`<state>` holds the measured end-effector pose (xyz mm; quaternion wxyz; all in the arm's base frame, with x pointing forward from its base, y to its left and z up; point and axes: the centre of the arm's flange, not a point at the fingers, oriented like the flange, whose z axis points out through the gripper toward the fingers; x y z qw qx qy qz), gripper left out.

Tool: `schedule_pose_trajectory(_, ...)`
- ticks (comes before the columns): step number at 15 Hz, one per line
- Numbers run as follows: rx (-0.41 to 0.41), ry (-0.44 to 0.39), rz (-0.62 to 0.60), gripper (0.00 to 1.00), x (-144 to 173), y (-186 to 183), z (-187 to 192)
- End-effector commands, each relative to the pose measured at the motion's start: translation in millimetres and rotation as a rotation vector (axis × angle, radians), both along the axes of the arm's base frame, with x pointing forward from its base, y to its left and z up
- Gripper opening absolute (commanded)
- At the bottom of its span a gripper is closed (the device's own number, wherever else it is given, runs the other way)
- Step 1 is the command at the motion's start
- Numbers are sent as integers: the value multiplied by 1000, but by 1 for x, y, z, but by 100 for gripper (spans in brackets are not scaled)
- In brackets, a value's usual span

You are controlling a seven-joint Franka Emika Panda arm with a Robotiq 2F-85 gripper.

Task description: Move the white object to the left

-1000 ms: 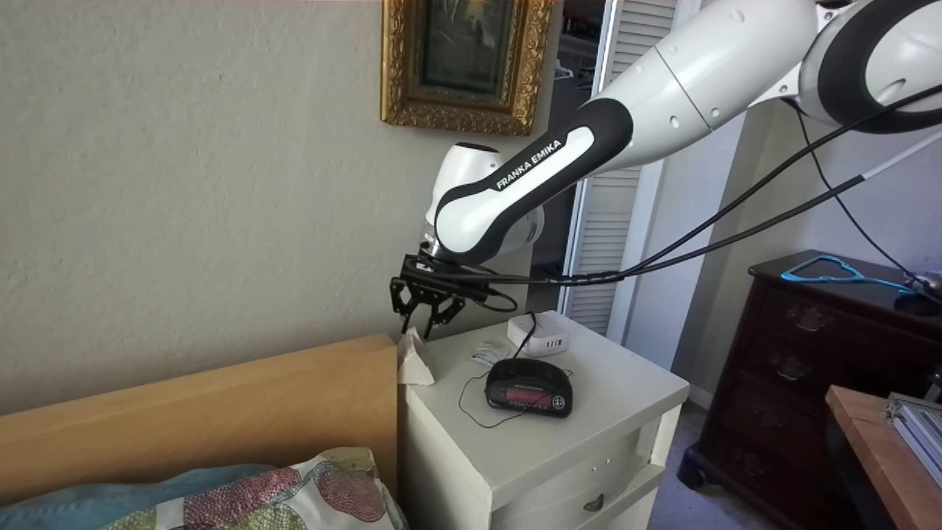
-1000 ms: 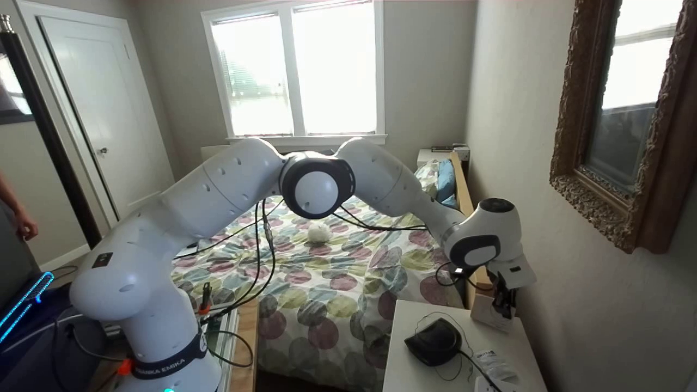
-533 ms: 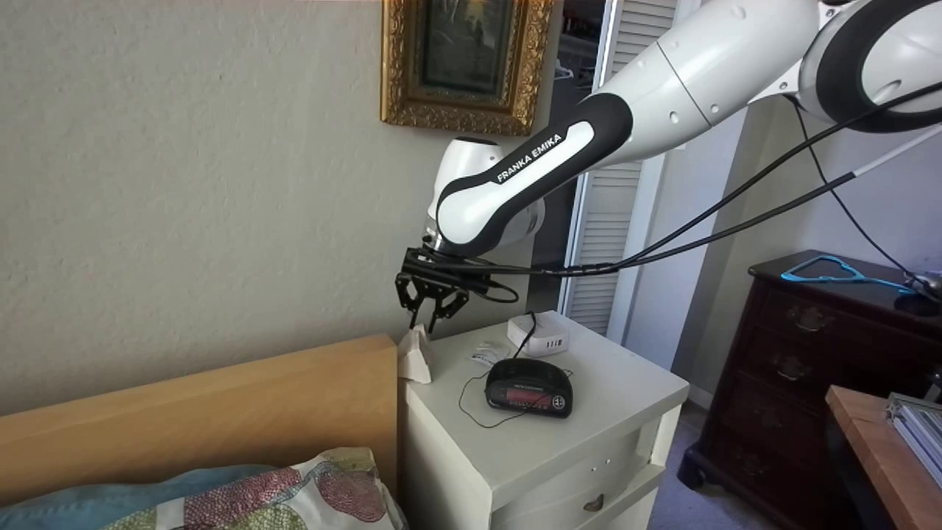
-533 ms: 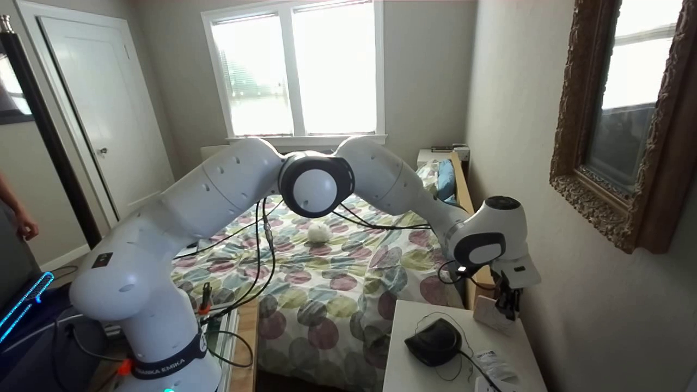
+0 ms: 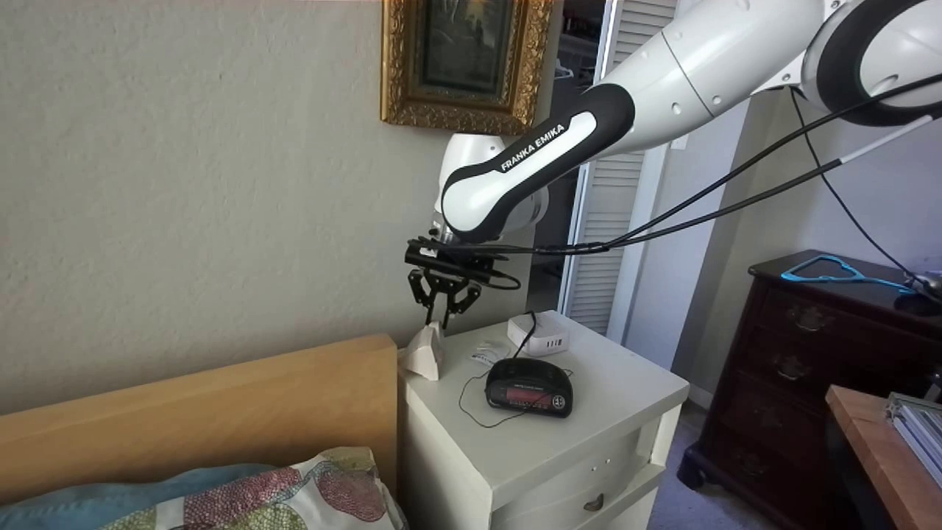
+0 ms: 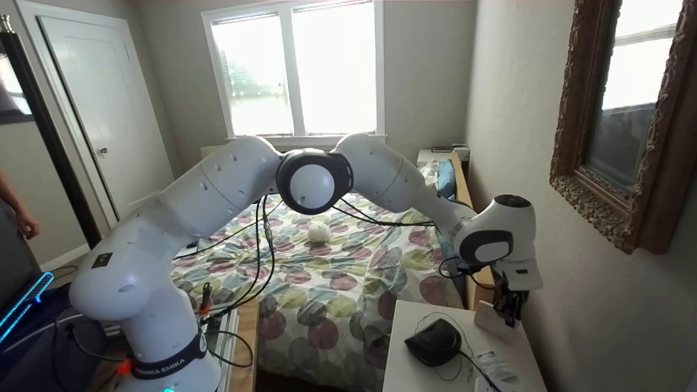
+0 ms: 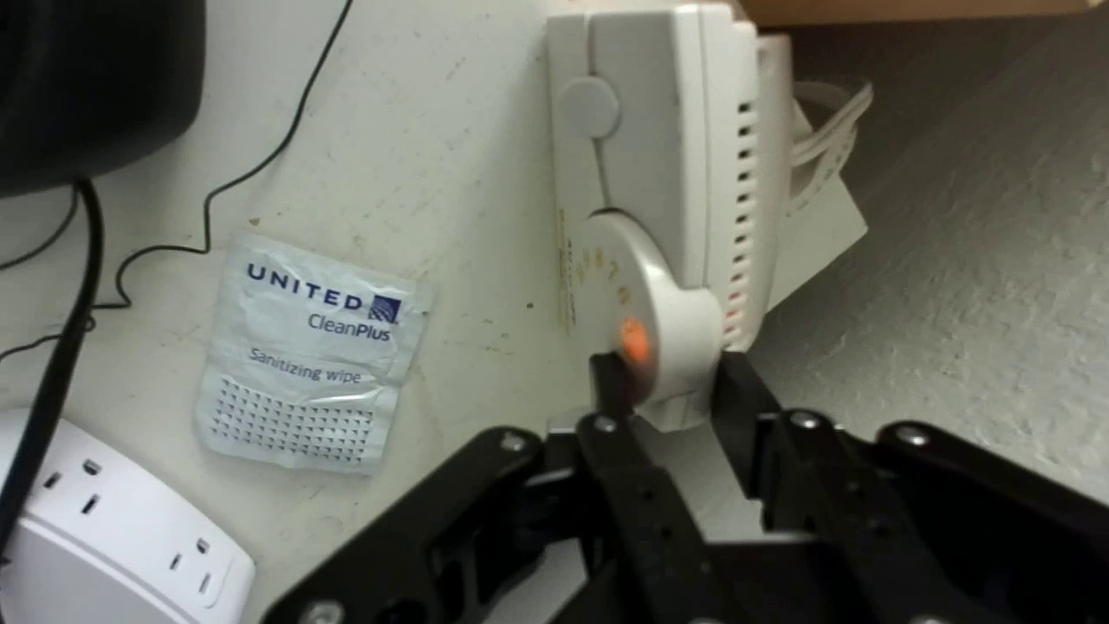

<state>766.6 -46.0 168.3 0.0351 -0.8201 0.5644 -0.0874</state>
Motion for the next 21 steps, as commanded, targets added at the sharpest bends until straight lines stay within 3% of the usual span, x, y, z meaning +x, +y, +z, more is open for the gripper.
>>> schedule_pose_trajectory(1, -9, 129, -77, 12, -12, -5, -6)
schedule_pose_trajectory(3, 3, 162, -102, 17, -14, -6, -5)
schedule_pose_trajectory(6, 22, 192, -128, 53, -16, -7, -5)
schedule_pose_trajectory(7, 25, 196, -133, 55, -16, -7, -5)
schedule_pose_trajectory(13, 21, 149, -93, 96, -19, -3, -7)
schedule_pose_trajectory(15, 24, 130, -87, 100, -20, 0, -8)
schedule_pose_trajectory(21, 24, 84, -77, 100, -20, 10, -2)
